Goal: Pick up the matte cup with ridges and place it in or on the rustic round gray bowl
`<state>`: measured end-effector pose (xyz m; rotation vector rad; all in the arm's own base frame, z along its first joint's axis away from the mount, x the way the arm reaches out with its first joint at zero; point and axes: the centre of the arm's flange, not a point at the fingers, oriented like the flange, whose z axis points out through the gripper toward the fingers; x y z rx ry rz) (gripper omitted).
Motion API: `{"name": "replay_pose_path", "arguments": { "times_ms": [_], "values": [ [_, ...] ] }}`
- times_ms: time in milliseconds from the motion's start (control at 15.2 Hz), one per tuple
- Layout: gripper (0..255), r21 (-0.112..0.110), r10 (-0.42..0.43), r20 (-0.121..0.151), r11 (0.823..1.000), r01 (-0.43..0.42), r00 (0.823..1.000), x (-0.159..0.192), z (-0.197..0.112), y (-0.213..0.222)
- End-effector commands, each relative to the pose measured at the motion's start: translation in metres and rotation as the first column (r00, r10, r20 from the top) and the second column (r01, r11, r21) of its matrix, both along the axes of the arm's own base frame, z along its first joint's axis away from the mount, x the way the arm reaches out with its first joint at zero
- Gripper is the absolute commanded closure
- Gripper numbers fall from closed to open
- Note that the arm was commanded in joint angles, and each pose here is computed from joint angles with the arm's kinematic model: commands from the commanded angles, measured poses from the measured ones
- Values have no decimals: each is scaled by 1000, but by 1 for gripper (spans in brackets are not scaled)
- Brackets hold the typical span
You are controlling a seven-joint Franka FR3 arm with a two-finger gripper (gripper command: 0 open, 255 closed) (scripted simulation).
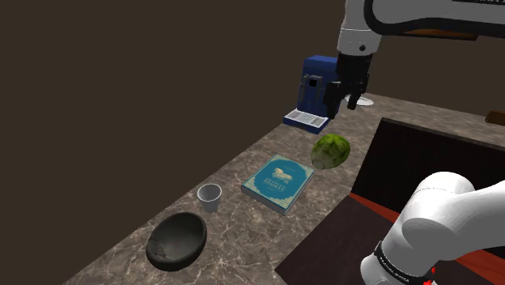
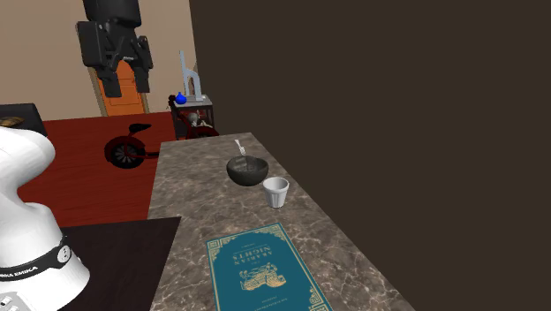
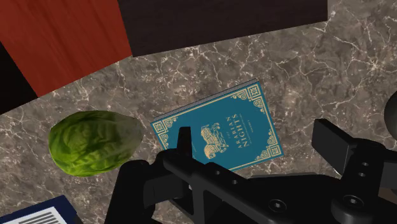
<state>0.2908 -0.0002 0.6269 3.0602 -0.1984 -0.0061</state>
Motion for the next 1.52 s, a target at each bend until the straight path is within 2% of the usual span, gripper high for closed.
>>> {"name": "replay_pose_path", "arguments": {
  "times_ms": [0,1452],
  "values": [
    [0,0,0,0,1000,0,1000,0,0,0],
    [0,-91,33,50,995,-28,998,143,-179,187]
  ]
}}
